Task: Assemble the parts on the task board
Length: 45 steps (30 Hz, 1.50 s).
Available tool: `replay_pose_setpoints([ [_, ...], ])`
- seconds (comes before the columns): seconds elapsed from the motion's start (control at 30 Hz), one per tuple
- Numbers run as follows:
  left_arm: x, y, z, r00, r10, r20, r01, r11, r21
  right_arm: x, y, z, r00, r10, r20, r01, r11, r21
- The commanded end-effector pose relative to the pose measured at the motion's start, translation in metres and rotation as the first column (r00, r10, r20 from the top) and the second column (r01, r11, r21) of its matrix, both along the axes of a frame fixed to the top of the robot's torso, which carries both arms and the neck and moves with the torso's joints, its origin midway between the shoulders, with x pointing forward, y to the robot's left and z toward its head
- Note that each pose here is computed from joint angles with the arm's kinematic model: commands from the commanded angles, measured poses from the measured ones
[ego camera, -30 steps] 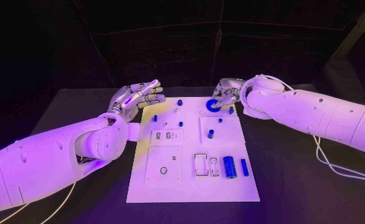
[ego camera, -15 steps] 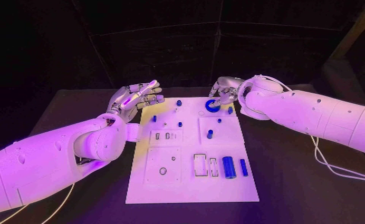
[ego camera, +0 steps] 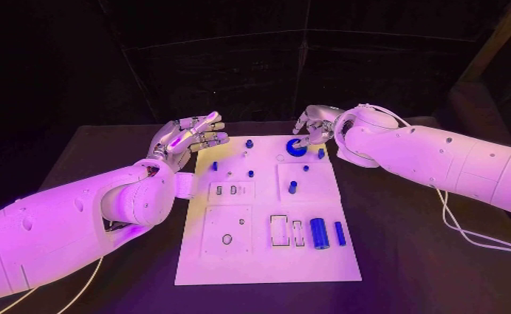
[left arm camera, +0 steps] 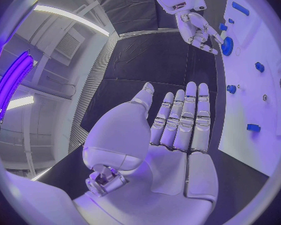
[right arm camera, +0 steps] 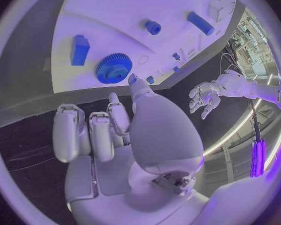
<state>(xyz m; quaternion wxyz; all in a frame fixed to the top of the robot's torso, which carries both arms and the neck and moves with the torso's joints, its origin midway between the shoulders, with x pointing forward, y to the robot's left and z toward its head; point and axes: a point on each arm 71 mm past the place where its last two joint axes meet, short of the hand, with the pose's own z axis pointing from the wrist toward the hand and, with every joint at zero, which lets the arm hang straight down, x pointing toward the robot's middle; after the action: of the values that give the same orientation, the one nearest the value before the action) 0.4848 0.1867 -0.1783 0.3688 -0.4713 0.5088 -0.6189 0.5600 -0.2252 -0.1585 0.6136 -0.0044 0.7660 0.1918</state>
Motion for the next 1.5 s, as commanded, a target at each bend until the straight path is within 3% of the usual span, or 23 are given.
replay_pose_setpoints([
  [0.03,0.0,-0.001,0.0018,1.0,-0.009,0.008,0.009,1.0,-0.006,-0.001,0.0,-0.001,0.999,0.002,-0.033,-0.002,1.0,-0.014],
  [1.0,0.0008,-0.001,0.0014,1.0,-0.007,0.007,0.007,1.0,-0.004,0.0,0.001,-0.012,0.996,0.006,-0.092,-0.012,0.998,-0.061],
  [1.5,0.0014,-0.001,0.0012,1.0,-0.014,0.008,0.014,1.0,-0.008,0.002,0.0,-0.012,0.999,0.0,-0.051,-0.004,0.997,-0.072],
])
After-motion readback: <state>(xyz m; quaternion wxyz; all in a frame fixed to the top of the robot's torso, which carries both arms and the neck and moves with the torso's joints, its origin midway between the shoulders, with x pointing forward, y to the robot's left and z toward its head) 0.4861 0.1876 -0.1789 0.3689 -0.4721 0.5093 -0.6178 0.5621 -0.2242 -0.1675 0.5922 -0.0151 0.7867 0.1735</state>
